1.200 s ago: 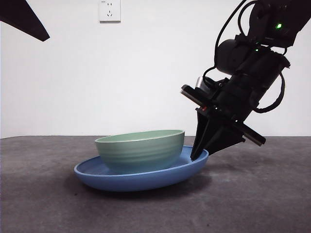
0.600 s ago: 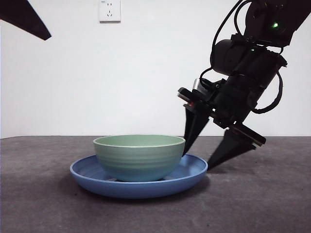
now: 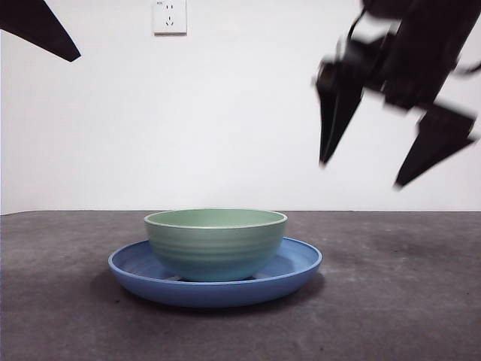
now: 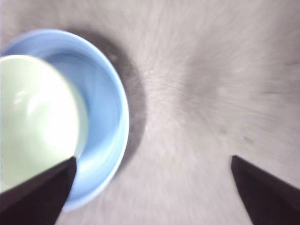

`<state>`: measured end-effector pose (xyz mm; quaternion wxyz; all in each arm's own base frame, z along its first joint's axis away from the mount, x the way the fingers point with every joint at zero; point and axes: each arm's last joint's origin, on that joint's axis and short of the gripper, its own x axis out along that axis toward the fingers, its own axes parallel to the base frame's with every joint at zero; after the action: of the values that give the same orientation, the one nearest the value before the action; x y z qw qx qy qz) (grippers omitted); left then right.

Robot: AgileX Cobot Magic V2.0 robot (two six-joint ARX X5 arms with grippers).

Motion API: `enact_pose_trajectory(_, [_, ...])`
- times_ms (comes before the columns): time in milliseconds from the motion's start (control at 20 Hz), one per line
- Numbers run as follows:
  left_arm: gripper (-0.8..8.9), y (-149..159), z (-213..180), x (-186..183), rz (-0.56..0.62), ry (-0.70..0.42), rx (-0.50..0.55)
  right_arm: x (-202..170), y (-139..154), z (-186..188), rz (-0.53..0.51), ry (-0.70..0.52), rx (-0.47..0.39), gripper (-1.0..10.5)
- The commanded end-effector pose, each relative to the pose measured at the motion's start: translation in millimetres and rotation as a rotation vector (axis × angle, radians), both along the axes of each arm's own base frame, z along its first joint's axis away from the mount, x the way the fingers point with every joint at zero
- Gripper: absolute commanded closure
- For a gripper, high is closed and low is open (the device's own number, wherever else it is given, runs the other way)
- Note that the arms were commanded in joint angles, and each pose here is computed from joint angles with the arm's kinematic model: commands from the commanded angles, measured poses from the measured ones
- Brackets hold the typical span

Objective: Place the green bowl on the blue plate

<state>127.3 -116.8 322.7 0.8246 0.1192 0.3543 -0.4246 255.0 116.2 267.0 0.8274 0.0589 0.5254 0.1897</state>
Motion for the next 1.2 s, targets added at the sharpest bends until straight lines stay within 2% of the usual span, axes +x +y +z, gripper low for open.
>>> enact_pose_trajectory(50, [0.35, -1.6, 4.2, -0.3, -0.007, -0.001, -0.015, -28.5, -8.5, 33.8, 0.030, -0.098, -0.033, 2.9])
enact_pose_trajectory(250, [0.35, -1.2, 3.5, -0.9, 0.007, 0.019, -0.016, -91.4, -33.9, 69.6, 0.063, -0.151, -0.050, 2.9])
enact_pose_trajectory(450, [0.35, -0.9, 3.1, -1.1, 0.043, 0.056, -0.032, -145.0, -54.5, 86.0, 0.107, -0.187, -0.034, 2.9])
enact_pose_trajectory(700, [0.35, -0.8, 3.0, -1.3, 0.065, 0.077, -0.043, -179.3, -71.5, 96.9, 0.109, -0.292, 0.021, 2.9])
enact_pose_trajectory(850, [0.44, -1.0, 3.0, -1.1, 0.065, 0.076, -0.044, -187.5, -74.9, 98.4, 0.118, -0.301, 0.057, 2.9])
enact_pose_trajectory(900, [1.09, -1.0, 3.1, -1.1, 0.064, 0.075, -0.044, -188.0, -75.2, 98.3, 0.116, -0.299, 0.058, 3.2])
enact_pose_trajectory(950, [2.97, -1.0, 3.1, -1.0, 0.064, 0.074, -0.044, -188.3, -75.3, 98.0, 0.118, -0.293, 0.057, 4.7])
enact_pose_trajectory(1000, [6.04, -1.0, 3.0, -1.1, 0.062, 0.073, -0.042, -188.6, -75.3, 97.6, 0.121, -0.285, 0.059, 7.8])
enact_pose_trajectory(1050, [8.21, -1.0, 3.0, -1.1, 0.063, 0.074, -0.043, -188.4, -75.1, 97.4, 0.123, -0.283, 0.061, 9.4])
enact_pose_trajectory(1100, [7.61, -1.1, 3.2, -1.0, 0.063, 0.073, -0.044, -188.1, -74.9, 97.8, 0.122, -0.289, 0.063, 9.1])
enact_pose_trajectory(1200, [7.60, -1.4, 3.7, -0.6, 0.062, 0.066, -0.050, -186.6, -74.1, 99.9, 0.119, -0.315, 0.076, 9.1])
